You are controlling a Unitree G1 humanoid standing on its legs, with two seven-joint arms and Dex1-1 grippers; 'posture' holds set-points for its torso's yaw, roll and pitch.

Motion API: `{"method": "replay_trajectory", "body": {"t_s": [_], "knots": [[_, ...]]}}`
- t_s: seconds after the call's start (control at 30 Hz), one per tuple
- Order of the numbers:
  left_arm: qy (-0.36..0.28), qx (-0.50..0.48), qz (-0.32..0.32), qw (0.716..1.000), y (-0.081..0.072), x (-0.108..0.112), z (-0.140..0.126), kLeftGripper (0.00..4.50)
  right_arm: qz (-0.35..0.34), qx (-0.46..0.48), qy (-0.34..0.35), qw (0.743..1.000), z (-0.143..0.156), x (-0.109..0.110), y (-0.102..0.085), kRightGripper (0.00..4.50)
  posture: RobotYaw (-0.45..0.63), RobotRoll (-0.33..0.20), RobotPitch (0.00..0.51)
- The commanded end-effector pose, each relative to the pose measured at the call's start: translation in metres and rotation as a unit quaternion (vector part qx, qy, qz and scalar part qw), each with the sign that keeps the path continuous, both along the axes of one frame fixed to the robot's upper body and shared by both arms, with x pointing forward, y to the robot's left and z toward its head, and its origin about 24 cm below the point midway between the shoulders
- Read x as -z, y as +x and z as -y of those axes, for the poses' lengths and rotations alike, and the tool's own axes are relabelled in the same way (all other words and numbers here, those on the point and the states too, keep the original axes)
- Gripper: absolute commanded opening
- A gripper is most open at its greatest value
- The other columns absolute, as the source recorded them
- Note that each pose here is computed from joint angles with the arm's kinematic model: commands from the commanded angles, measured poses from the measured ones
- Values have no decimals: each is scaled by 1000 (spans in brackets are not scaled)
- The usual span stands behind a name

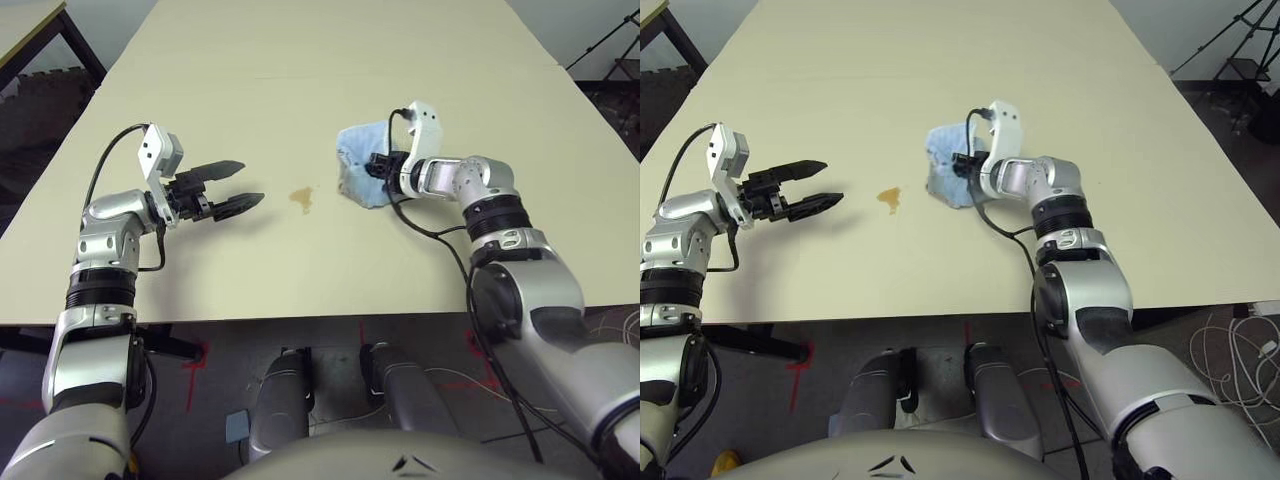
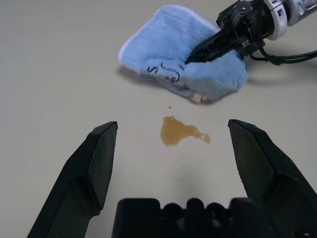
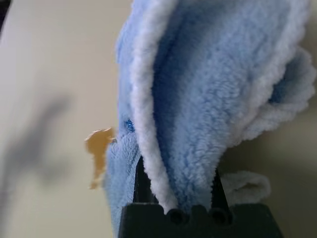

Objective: Wipe the water off the table with a rag.

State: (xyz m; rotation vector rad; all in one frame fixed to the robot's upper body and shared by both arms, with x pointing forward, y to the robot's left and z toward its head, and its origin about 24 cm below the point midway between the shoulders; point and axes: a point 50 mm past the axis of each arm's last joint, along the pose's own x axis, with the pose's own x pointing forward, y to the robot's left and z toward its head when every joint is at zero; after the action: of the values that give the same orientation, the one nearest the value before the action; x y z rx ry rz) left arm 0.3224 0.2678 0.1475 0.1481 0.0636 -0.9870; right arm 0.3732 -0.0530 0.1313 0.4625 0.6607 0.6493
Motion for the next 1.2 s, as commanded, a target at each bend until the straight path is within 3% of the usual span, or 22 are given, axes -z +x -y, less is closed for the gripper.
{"method": "replay_trajectory", "body": {"t_s": [0.03,0.23,0.43,0.57,0.63,0.8,1.0,1.2], "knots": [[6,-5,-11,1000,-4,2,-9,4500,-34,-40,4,999,-23,11,-17,14,-159,0,156],[-11,-18,-3,1000,-8,-5,-17,4500,-73,-117,12,990,-61,21,-50,14,-139,0,164],[-17,-22,-2,1000,-11,-9,-21,4500,-101,-171,-13,980,-58,31,-72,14,-128,0,166],[-17,-25,0,1000,-10,-9,-21,4500,-102,-175,-29,979,-51,35,-75,14,-127,0,165],[-17,-25,0,1000,-10,-9,-21,4500,-94,-166,-33,981,-49,34,-71,14,-127,0,165],[-17,-24,3,1000,-7,-9,-17,4500,-31,-64,-30,997,-32,16,-31,14,-139,0,156],[-16,-19,5,1000,-4,-9,-13,4500,6,27,-35,999,-1,-1,3,14,-152,0,151],[-14,-17,8,1000,1,-9,-9,4500,16,58,-16,998,19,-14,14,14,-160,0,146]]}}
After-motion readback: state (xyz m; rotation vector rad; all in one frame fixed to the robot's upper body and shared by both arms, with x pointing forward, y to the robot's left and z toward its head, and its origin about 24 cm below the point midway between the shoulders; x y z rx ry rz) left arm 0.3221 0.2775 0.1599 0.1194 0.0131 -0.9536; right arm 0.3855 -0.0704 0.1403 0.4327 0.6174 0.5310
